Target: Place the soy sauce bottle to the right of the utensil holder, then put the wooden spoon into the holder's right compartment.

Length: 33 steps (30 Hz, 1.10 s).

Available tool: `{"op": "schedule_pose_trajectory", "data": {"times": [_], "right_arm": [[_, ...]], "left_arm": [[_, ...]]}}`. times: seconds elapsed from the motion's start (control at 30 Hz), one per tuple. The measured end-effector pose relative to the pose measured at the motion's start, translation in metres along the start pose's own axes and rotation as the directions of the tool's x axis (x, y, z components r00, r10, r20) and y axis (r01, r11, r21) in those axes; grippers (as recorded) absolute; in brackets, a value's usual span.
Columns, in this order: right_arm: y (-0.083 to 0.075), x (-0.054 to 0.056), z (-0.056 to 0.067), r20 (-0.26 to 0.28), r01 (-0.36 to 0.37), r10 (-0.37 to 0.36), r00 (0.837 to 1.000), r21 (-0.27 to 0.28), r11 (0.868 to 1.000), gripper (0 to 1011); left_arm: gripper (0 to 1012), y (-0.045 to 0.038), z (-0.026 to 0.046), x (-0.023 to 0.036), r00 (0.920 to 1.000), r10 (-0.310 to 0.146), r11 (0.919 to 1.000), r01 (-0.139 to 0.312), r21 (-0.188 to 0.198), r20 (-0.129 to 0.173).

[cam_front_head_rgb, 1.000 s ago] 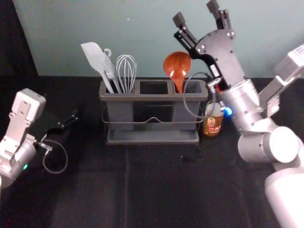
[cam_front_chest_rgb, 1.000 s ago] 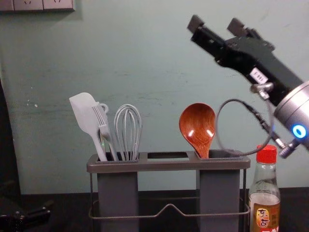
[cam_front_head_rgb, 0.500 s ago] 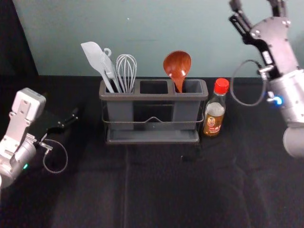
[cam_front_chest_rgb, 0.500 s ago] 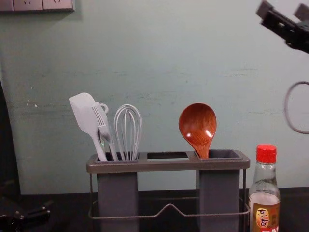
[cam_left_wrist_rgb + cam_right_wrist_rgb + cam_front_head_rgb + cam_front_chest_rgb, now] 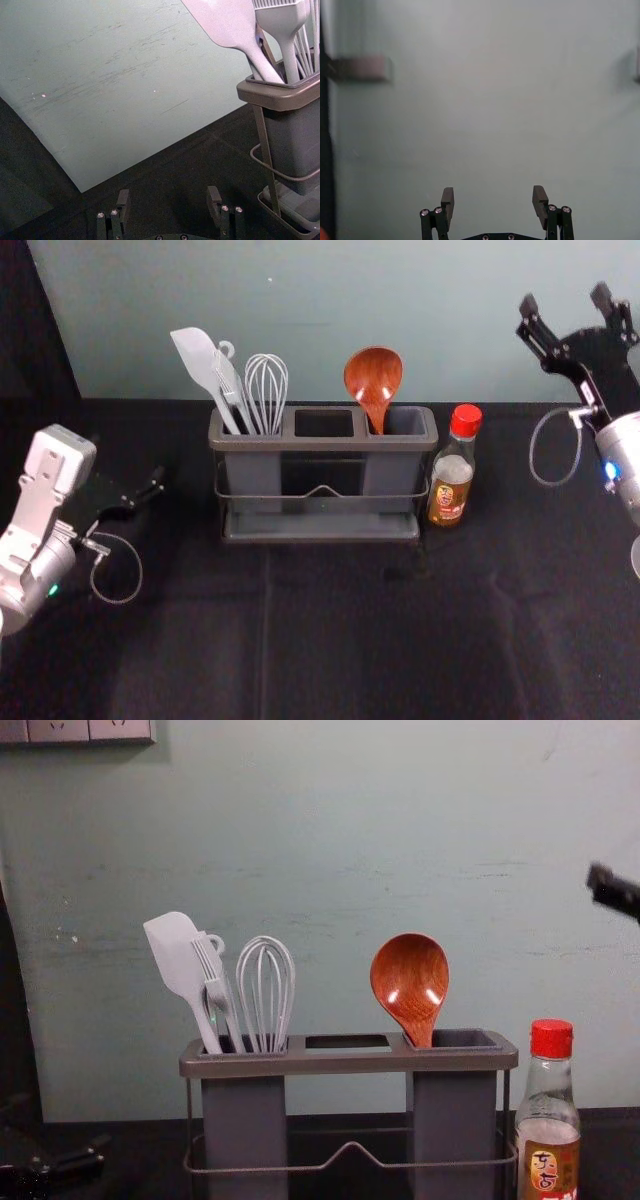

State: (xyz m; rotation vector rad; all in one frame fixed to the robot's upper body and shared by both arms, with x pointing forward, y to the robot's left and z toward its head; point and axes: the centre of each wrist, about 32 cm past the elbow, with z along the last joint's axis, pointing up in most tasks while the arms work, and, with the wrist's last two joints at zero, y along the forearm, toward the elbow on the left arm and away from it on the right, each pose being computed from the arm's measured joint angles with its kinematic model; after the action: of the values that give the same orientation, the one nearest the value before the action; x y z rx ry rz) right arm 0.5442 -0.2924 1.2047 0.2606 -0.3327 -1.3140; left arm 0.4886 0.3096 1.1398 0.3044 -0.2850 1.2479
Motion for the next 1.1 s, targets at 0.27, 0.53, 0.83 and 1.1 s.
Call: {"op": "schedule_pose_trajectory", "data": {"times": [0.27, 0.53, 0.83, 1.1], "right_arm": [[-0.007, 0.006, -0.020, 0.060, 0.073, -0.063, 0.996, -0.193, 0.978, 1002], [-0.012, 0.008, -0.042, 0.089, 0.095, -0.071, 0.993, -0.298, 0.950, 1002], [-0.015, 0.005, -0.057, 0.087, 0.091, -0.065, 0.994, -0.342, 0.935, 1003], [-0.015, 0.004, -0.059, 0.087, 0.090, -0.064, 0.994, -0.343, 0.935, 1002]], "left_arm": [[1000, 0.0000, 0.0000, 0.0000, 1.0000, 0.000, 1.0000, 0.000, 0.000, 0.000], [1000, 0.0000, 0.0000, 0.0000, 1.0000, 0.000, 1.0000, 0.000, 0.000, 0.000], [1000, 0.0000, 0.0000, 0.0000, 1.0000, 0.000, 1.0000, 0.000, 0.000, 0.000], [1000, 0.0000, 0.0000, 0.0000, 1.0000, 0.000, 1.0000, 0.000, 0.000, 0.000]]}}
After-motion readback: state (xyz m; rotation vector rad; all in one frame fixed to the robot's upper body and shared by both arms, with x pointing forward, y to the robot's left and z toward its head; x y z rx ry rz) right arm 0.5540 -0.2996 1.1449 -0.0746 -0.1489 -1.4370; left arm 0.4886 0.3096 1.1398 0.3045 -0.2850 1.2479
